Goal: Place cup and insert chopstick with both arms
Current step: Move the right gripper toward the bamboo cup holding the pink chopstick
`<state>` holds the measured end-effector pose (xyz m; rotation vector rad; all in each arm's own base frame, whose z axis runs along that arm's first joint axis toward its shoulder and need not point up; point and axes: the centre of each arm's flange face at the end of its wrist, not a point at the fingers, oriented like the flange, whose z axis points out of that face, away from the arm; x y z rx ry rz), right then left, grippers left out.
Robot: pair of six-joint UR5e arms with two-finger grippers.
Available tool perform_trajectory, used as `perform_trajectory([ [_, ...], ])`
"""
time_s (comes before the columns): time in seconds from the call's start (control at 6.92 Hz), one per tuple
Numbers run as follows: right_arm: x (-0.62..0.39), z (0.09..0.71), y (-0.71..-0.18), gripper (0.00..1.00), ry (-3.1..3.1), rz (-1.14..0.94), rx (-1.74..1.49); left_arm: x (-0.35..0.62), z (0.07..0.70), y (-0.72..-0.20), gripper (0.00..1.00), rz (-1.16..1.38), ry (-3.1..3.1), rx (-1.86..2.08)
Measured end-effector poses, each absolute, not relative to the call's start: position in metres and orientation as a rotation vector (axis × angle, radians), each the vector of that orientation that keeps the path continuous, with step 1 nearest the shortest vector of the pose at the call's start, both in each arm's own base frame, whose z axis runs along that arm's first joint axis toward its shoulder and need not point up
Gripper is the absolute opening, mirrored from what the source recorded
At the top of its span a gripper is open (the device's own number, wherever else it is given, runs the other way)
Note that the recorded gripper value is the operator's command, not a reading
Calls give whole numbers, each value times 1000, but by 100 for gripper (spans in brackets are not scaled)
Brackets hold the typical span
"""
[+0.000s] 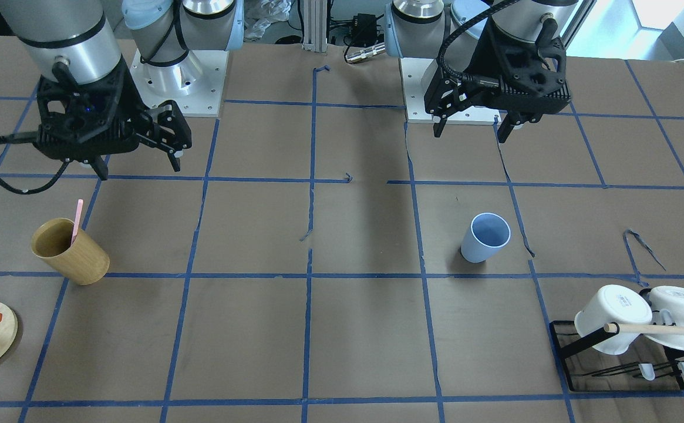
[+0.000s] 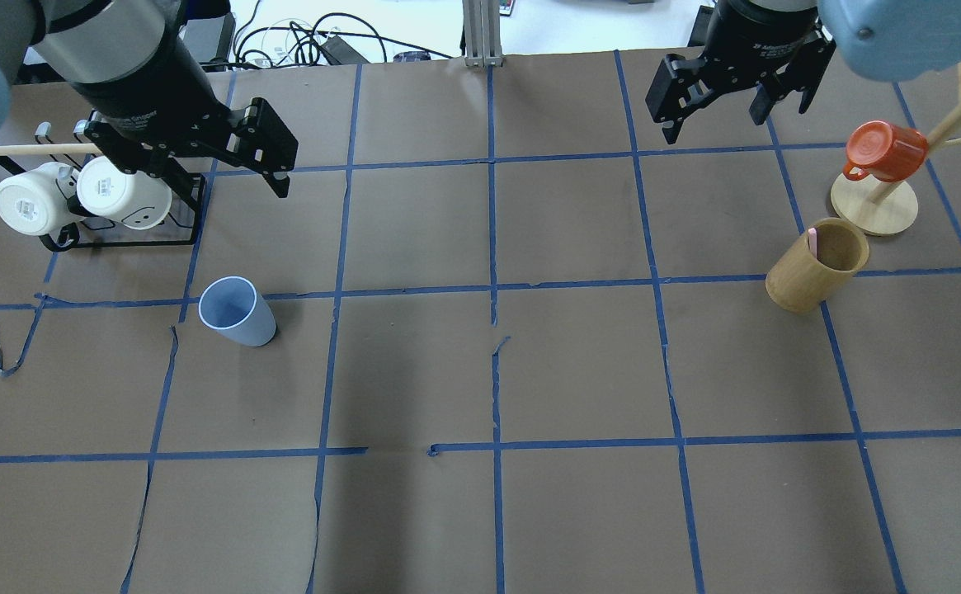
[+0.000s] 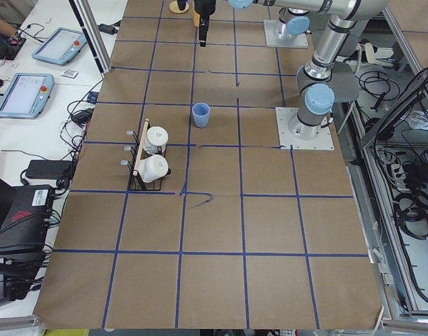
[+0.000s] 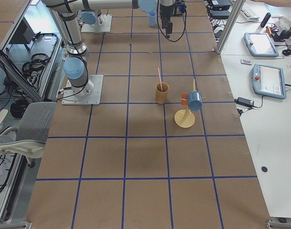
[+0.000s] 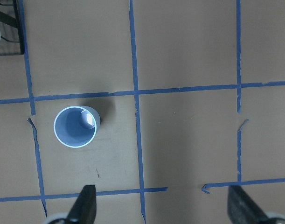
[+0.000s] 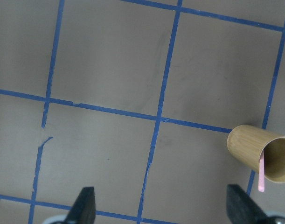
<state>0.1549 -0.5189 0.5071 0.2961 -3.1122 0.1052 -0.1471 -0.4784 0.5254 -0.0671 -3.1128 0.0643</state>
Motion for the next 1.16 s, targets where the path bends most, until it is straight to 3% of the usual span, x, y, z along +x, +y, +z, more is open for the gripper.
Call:
perform_trajectory([
  [0.43, 154, 530, -484, 100, -3124, 88, 288, -147, 525, -478, 100, 59, -3113, -67],
  [1.16, 150, 541, -476, 100, -3104, 124, 247, -147, 526, -477, 100, 56, -3112, -67],
])
